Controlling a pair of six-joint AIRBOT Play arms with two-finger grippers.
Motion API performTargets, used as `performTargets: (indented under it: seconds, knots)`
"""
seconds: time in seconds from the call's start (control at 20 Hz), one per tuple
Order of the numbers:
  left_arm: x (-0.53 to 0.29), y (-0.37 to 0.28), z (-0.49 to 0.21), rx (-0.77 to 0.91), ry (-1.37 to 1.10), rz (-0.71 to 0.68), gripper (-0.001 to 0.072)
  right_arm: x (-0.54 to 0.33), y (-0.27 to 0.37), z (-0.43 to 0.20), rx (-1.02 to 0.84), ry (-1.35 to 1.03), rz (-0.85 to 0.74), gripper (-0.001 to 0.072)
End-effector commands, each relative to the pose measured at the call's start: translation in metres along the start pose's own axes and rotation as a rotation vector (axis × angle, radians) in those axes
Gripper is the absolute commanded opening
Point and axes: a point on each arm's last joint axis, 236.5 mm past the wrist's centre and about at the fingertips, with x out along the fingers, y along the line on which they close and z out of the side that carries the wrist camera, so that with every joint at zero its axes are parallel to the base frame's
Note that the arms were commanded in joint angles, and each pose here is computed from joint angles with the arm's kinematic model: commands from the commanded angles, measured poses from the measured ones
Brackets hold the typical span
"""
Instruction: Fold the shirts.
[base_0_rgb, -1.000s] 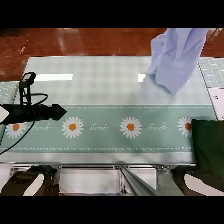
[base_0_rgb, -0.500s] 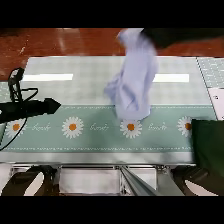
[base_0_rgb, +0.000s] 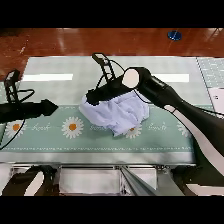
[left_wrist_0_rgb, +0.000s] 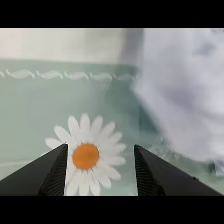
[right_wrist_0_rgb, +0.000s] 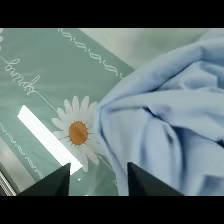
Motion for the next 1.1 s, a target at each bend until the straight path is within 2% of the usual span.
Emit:
performTargets:
  seconds: [0.0, 0.15, 0.25, 0.3, 0.4, 0.55, 0.75, 0.9, 1.05]
  knots:
    - [0.001, -0.007, -0.03, -0.014, 0.124, -0.037, 0.0508, -0.041, -0.033, -0.004, 0.001, 0.096, -0.059, 0.0415]
    - [0.012, -0.003, -0.06, -0.048, 0.209, -0.045, 0.0508, -0.183, -0.15, 0.003, 0.073, -0.007, -0.472, 0.0414]
    - [0.029, -0.021, -0.093, -0.155, 0.286, -0.158, 0.0508, -0.266, -0.224, -0.031, 0.266, -0.124, -0.69, 0.0414]
    - [0.037, -0.039, -0.108, -0.225, 0.312, -0.256, 0.0508, -0.287, -0.251, -0.058, 0.381, -0.184, -0.728, 0.0413]
    - [0.048, -0.064, -0.123, -0.327, 0.305, -0.413, 0.0508, -0.289, -0.281, -0.113, 0.625, -0.308, -0.667, 0.0409]
    - [0.064, -0.064, -0.137, -0.385, 0.292, -0.419, 0.0508, -0.249, -0.279, -0.16, 0.792, -0.39, -0.465, 0.0409]
    - [0.088, -0.066, -0.124, -0.315, 0.183, -0.346, 0.0509, -0.203, -0.27, -0.187, 0.823, -0.315, -0.381, 0.0408]
    - [0.114, -0.08, -0.12, -0.355, 0.159, -0.341, 0.0508, -0.185, -0.266, -0.186, 0.811, -0.281, -0.361, 0.0409]
    - [0.13, -0.094, -0.112, -0.314, 0.14, -0.345, 0.0508, -0.167, -0.262, -0.188, 0.809, -0.23, -0.34, 0.0409]
